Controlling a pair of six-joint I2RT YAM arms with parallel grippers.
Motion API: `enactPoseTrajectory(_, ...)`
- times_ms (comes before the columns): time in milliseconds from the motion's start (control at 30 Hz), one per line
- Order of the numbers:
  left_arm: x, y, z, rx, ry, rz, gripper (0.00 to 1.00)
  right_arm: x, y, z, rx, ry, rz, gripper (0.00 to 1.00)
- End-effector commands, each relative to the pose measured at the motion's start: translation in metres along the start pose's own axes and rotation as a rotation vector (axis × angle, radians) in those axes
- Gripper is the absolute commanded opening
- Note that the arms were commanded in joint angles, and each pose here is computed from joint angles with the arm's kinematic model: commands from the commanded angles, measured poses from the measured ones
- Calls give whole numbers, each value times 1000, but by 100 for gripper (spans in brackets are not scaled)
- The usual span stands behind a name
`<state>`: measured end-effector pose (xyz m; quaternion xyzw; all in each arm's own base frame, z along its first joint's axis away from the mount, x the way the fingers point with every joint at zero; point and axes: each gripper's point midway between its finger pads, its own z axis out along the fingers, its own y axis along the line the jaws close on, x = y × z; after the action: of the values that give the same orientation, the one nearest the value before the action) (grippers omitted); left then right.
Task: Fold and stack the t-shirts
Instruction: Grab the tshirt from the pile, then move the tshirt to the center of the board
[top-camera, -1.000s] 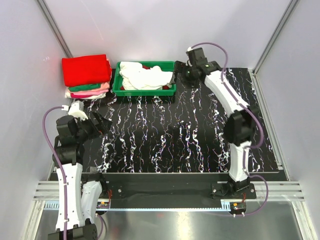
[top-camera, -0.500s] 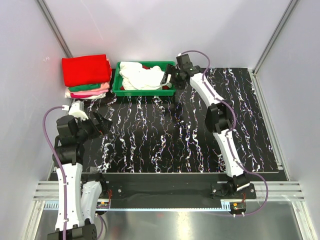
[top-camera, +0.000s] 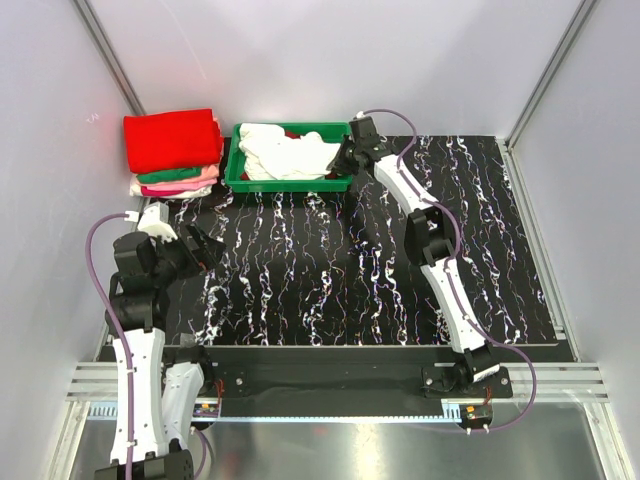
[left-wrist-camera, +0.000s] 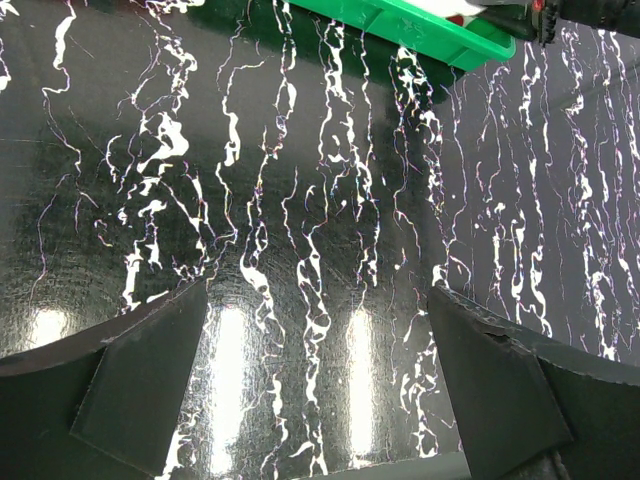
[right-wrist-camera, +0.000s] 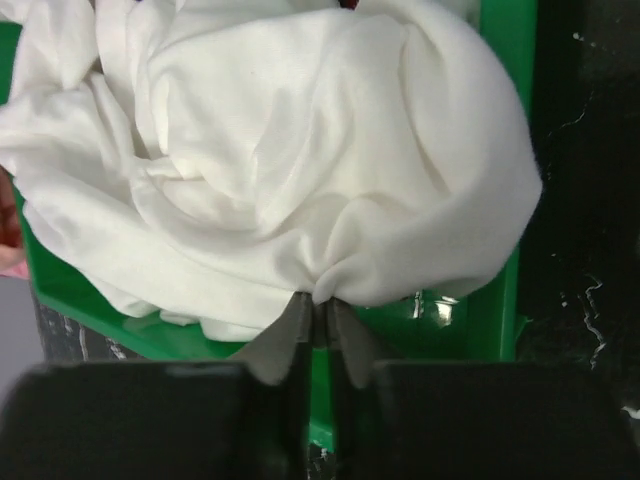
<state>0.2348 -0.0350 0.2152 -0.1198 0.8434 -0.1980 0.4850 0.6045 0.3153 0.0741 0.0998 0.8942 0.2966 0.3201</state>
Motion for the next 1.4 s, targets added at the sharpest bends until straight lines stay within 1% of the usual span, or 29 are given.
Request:
enactPoseTrajectory(0,-11,-5,1,22,-46,20,99,-28,24,-7,-53,-103,-3,0)
enactPoseTrajectory(100,-11,-5,1,21,-48,20,99,-44,49,-27,-118,-130,-12,0)
enactPoseTrajectory(200,-10,-5,1,20,-45,19,99,-70,108,-77,-294,-168,-49,0)
enactPoseTrajectory(300,-11,-4,1,19,-47,18,99,-94,181,-160,-525,-213,-150,0)
enactPoseTrajectory(333,-11,-4,1,16,-48,19,99,-105,209,-210,-592,-264,-212,0)
enactPoseTrajectory(367,-10,-4,1,19,-46,19,99,-110,222,-240,-624,-288,-250,0)
enactPoseTrajectory(400,-11,-4,1,16,-47,19,99,-105,226,-257,-633,-280,-283,0)
enactPoseTrajectory(433,-11,-4,1,16,-47,19,99,-113,249,-331,-679,-366,-347,0)
enactPoseTrajectory(467,-11,-4,1,13,-49,19,99,-115,247,-355,-652,-415,-403,0)
enactPoseTrajectory(500,-11,-3,1,12,-50,21,99,-104,221,-343,-563,-384,-385,0)
enactPoseTrajectory(533,-12,-3,0,9,-55,20,99,-115,219,-409,-516,-521,-383,0)
enactPoseTrajectory(567,-12,-3,0,9,-57,21,99,-116,202,-420,-459,-559,-367,0)
enactPoseTrajectory(600,-13,-4,-1,10,-63,23,99,-100,147,-389,-318,-499,-299,0)
enactPoseTrajectory(633,-13,-3,-2,7,-63,23,99,-98,128,-427,-255,-580,-262,1)
enactPoseTrajectory(667,-13,-4,-2,9,-64,23,99,-83,99,-419,-182,-544,-227,51)
enactPoseTrajectory(700,-13,-3,-2,7,-64,22,99,-49,44,-387,-51,-441,-185,82)
enactPoseTrajectory(733,-13,-2,-1,1,-63,20,99,-36,13,-395,62,-449,-157,99)
enactPoseTrajectory(767,-12,-3,-1,4,-60,19,99,-4,-29,-387,203,-357,-106,100)
enactPoseTrajectory(800,-12,-2,-1,2,-59,20,99,30,-92,-376,401,-293,-37,99)
enactPoseTrajectory(833,-13,-3,-1,5,-61,19,99,51,-114,-379,452,-257,18,100)
enactPoseTrajectory(867,-12,-2,-1,4,-59,17,99,90,-148,-371,518,-167,90,100)
enactPoseTrajectory(900,-12,-2,0,0,-58,16,99,104,-154,-369,504,-136,124,100)
enactPoseTrajectory(1000,-9,-2,2,3,-49,11,99,127,-159,-370,462,-121,169,99)
enactPoseTrajectory(1100,-2,-8,9,33,-1,15,99,136,-156,-361,415,-86,170,100)
enactPoseTrajectory(1200,9,-18,21,38,56,32,99,139,-159,-352,427,-43,166,100)
enactPoseTrajectory(1233,12,-23,25,42,71,41,99,139,-160,-349,429,-36,155,100)
enactPoseTrajectory(1267,20,-44,29,95,96,67,99,139,-161,-347,434,-30,153,100)
enactPoseTrajectory(1333,26,-54,45,68,134,94,99,140,-169,-343,466,-9,139,99)
enactPoseTrajectory(1367,39,-68,58,94,187,116,99,137,-171,-343,477,-15,135,100)
